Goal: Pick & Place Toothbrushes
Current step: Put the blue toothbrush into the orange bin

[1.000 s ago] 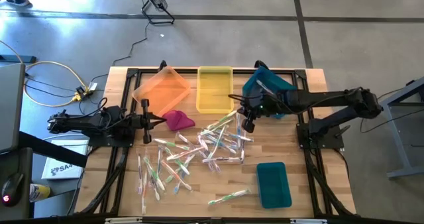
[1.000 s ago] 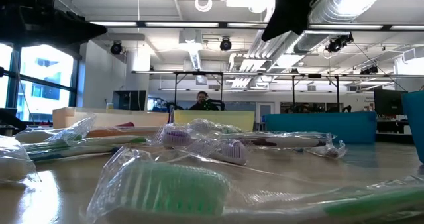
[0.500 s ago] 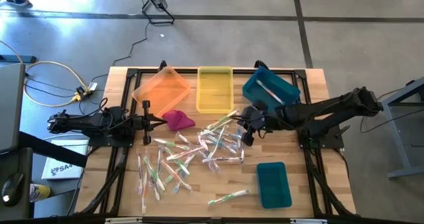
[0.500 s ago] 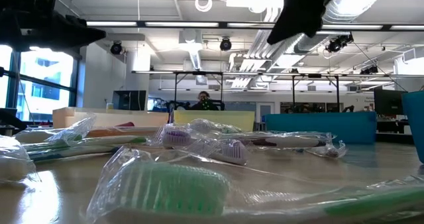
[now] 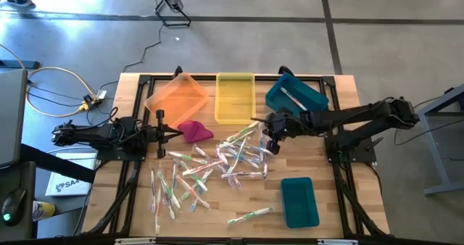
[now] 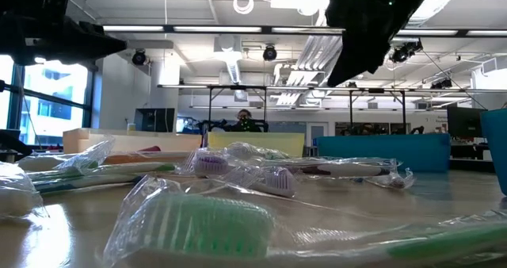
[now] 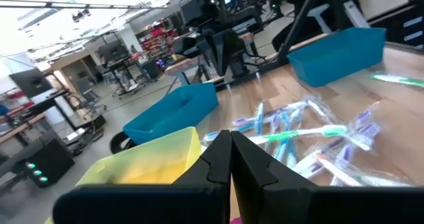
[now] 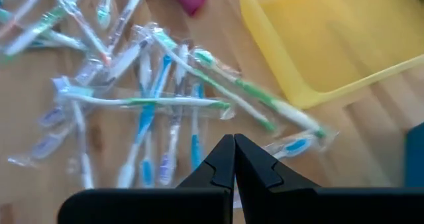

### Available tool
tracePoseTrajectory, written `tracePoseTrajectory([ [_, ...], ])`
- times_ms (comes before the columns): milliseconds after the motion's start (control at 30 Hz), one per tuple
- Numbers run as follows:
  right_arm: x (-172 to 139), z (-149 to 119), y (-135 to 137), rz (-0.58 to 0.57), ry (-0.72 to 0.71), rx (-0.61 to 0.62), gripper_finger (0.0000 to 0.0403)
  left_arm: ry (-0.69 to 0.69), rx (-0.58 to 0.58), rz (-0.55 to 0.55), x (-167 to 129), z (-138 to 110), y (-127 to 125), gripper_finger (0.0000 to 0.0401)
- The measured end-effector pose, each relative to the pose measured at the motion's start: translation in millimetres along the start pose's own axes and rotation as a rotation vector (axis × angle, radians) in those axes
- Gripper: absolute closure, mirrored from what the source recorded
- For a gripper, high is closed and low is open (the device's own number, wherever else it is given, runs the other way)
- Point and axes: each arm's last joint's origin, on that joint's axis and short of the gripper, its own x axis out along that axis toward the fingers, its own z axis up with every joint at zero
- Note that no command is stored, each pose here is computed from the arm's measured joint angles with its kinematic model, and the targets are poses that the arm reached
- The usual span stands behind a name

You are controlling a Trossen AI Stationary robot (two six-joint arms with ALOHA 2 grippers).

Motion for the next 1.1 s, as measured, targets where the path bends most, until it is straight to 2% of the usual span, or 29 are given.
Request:
tracePoseTrajectory([
  [167,2,4,-16,-0.038,0.0,-0.107,0.04,0.03,0.018,0.073,0,-1,2,0.0401],
  [300,3,7,-22,-0.046,-0.011,-0.082,0.04,0.036,0.015,0.116,0,0,4,0.0401],
  [467,4,17,-21,0.035,-0.092,-0.003,0.04,-0.002,0.008,0.14,0,4,6,0.0401],
  [567,4,18,-19,0.093,-0.093,0.001,0.04,-0.005,0.017,0.141,0,4,6,0.0401],
  [767,-9,16,5,0.069,-0.017,-0.039,0.04,0.01,0.02,0.134,0,3,5,0.0401],
  [1100,-21,-3,22,0.066,0.195,0.023,0.04,0.008,0.018,0.132,0,3,5,0.0401],
])
